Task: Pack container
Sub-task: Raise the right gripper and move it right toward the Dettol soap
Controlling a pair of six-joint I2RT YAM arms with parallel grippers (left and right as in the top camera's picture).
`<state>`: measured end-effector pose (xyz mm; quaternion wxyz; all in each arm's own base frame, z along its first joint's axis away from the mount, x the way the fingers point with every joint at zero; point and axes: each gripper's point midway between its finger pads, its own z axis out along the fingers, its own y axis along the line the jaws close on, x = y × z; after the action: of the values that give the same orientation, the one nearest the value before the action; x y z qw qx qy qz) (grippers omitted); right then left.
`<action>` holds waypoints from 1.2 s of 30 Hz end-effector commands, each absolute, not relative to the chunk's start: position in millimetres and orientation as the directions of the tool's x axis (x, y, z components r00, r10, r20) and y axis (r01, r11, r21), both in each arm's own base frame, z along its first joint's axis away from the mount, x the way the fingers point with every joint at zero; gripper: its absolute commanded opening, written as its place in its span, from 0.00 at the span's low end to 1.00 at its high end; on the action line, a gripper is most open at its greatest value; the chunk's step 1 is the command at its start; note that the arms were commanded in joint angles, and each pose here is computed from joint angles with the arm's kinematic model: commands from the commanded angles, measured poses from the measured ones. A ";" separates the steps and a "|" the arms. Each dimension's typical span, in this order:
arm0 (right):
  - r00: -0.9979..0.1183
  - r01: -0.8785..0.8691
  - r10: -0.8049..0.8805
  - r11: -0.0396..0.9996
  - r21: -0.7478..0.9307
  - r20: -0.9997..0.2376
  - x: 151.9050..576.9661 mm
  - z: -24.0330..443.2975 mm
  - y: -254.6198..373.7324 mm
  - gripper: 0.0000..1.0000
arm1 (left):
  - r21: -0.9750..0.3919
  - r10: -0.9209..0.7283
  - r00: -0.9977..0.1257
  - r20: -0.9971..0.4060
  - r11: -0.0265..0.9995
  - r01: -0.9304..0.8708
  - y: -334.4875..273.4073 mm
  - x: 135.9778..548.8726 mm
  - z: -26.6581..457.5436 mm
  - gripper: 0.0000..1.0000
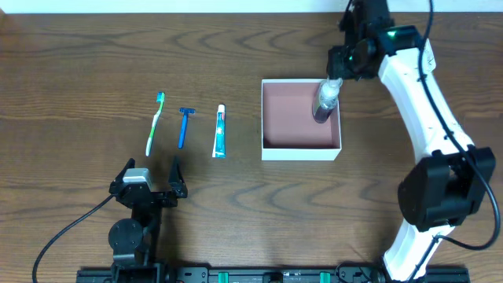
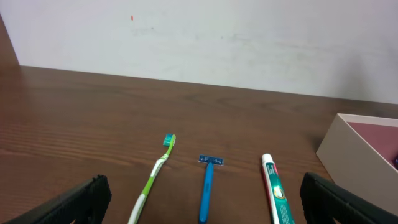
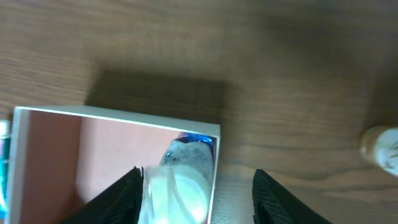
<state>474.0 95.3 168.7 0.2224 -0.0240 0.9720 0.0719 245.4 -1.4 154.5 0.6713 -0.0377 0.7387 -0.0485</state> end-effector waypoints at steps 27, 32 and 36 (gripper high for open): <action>-0.833 0.167 0.110 0.984 -0.057 -0.543 383.8 297.1 -28.7 0.99 | -0.121 -0.115 -0.148 -0.982 0.992 0.027 -5.7 244.1 139.1 0.98; -0.829 0.179 0.123 0.983 -0.051 -0.545 383.9 297.6 -32.6 0.99 | -0.121 -0.115 -0.148 -0.982 0.992 0.027 -5.7 244.1 139.1 0.98; -0.834 0.216 0.131 0.971 -0.099 -0.536 379.2 296.5 -45.7 0.99 | -0.121 -0.115 -0.148 -0.982 0.992 0.027 -5.7 244.1 139.1 0.98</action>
<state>382.1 -29.7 296.0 0.2773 0.0752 0.9566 -0.0479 245.4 -1.4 154.4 0.6711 -0.0377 0.7388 -0.0485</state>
